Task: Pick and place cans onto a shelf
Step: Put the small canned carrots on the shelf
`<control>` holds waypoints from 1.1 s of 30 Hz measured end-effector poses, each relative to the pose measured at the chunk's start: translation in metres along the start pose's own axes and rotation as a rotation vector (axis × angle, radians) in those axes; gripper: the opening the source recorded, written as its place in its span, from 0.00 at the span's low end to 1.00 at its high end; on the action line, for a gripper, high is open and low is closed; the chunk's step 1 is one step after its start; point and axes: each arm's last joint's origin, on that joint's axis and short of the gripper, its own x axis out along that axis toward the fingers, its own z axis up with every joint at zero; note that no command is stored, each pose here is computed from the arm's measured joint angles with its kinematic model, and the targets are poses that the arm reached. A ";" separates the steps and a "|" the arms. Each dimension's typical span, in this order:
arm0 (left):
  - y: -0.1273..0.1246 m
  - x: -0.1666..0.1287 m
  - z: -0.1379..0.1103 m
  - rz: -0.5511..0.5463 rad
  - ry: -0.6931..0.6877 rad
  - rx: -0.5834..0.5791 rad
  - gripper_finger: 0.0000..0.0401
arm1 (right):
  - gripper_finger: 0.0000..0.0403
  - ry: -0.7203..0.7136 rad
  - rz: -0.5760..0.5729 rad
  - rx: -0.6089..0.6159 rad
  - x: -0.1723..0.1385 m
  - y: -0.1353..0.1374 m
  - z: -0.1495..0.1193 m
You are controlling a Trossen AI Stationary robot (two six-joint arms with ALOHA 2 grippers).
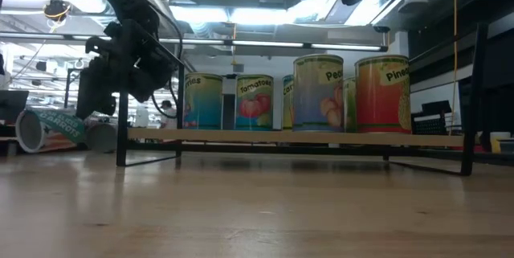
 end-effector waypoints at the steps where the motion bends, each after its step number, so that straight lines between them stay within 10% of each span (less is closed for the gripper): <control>1: -0.001 -0.001 -0.001 0.000 0.000 0.000 0.00 | 0.15 0.000 0.000 0.000 0.000 0.000 0.000; 12: -0.025 -0.029 -0.032 0.060 -0.184 0.005 0.01 | 0.15 -0.001 -0.001 0.000 0.000 0.000 0.000; 33: -0.127 -0.162 -0.118 0.428 -0.957 0.143 0.01 | 0.15 -0.001 -0.002 -0.001 0.000 0.000 0.000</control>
